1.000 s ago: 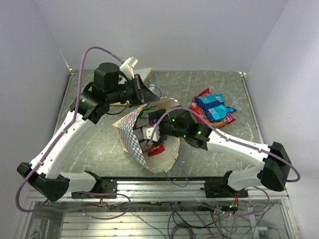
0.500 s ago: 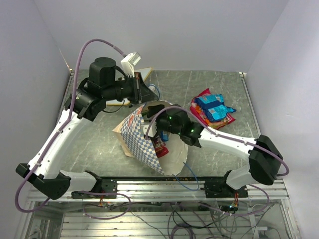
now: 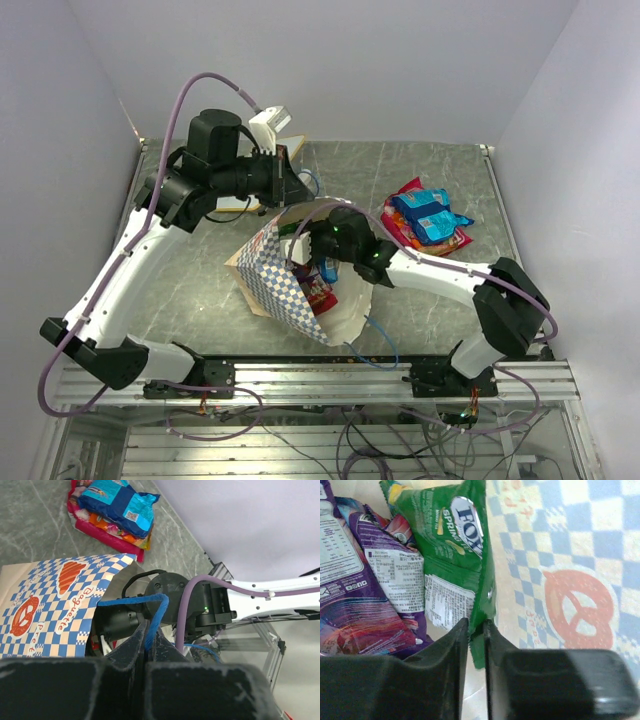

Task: Take the snacks out of the paper bag
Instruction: Take out the snack from the paper bag.

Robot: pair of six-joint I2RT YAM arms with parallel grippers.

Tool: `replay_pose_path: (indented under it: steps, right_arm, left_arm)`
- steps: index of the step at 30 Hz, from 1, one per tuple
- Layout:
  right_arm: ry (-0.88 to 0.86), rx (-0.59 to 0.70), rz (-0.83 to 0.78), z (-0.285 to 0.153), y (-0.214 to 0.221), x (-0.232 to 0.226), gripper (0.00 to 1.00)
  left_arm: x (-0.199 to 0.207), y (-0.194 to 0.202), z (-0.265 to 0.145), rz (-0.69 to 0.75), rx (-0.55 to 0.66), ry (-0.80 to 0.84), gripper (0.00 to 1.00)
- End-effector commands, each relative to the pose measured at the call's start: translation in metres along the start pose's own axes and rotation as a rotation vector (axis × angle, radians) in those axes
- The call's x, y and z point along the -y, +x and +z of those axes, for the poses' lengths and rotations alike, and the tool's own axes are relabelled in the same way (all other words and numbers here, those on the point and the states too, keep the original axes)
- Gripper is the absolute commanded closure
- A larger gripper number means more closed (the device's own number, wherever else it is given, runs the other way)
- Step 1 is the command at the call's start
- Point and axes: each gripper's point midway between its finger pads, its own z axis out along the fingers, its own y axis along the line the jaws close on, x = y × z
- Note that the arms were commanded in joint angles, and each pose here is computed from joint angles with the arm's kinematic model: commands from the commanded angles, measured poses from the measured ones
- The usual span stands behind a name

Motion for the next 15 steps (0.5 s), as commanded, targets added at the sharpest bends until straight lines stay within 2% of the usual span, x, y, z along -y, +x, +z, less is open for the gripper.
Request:
replay_pose_path:
  steps: [1,4,15]
  right_arm:
    - [0.025,0.007,0.110,-0.002,0.001,0.009,0.90]
    - [0.035,0.010,0.137,-0.009,-0.001,0.014,1.00]
    - [0.087,0.033,0.228,-0.047,-0.016,0.031,1.00]
  left_arm:
    - [0.011,-0.023,-0.019,0.061,0.103,-0.014,0.93]
    - [0.001,-0.026,-0.020,0.047,0.121,-0.070,0.93]
    - [-0.035,-0.032,-0.023,-0.071,0.174,-0.162,0.93]
